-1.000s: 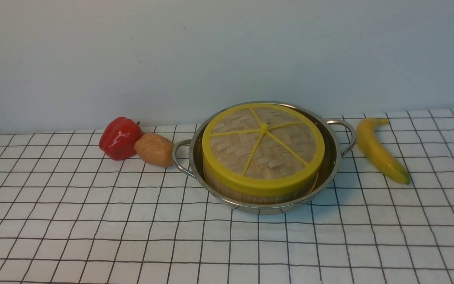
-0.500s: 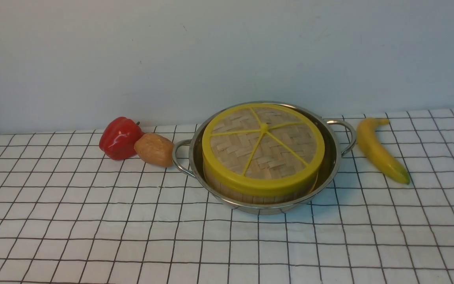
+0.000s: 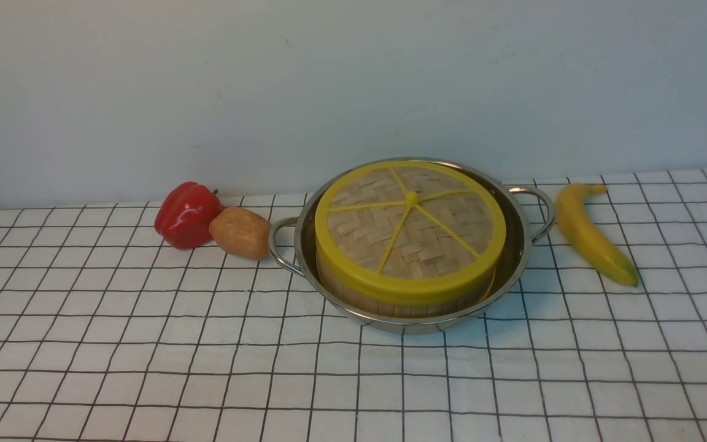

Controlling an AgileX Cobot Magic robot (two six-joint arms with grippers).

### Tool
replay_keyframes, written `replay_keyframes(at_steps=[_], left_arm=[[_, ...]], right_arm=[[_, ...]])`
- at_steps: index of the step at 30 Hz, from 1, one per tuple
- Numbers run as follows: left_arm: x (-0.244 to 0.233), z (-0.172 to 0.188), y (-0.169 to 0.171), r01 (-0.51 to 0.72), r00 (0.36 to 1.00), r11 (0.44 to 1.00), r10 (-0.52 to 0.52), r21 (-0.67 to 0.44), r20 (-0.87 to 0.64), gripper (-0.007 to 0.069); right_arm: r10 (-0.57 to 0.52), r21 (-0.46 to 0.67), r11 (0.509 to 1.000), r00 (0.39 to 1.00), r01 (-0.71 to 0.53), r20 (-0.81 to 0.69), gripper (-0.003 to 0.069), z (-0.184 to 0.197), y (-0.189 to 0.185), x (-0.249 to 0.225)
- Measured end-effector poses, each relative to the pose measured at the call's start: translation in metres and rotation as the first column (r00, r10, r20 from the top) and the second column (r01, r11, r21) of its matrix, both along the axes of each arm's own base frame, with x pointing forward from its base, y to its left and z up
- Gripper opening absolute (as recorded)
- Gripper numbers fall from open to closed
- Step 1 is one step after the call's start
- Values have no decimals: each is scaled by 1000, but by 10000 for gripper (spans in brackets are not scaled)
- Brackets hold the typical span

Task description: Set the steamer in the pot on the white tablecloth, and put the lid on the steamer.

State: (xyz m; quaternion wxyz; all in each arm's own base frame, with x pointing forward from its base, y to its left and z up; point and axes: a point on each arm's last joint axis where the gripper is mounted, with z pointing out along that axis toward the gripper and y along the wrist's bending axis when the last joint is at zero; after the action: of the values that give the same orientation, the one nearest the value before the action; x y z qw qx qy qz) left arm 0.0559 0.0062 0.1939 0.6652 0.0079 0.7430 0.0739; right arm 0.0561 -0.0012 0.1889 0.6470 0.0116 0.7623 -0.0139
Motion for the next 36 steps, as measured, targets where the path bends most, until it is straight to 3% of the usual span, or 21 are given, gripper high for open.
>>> replay_keyframes(at_steps=[10, 36], left_arm=[[0, 0, 0, 0, 1000, 1000, 0, 0, -1, 242], [0, 0, 0, 0, 1000, 1000, 0, 0, -1, 242]], right_arm=[[3, 52, 999, 1000, -3, 2, 190, 0, 1, 0], [3, 54, 999, 1000, -3, 2, 240, 0, 1, 0]])
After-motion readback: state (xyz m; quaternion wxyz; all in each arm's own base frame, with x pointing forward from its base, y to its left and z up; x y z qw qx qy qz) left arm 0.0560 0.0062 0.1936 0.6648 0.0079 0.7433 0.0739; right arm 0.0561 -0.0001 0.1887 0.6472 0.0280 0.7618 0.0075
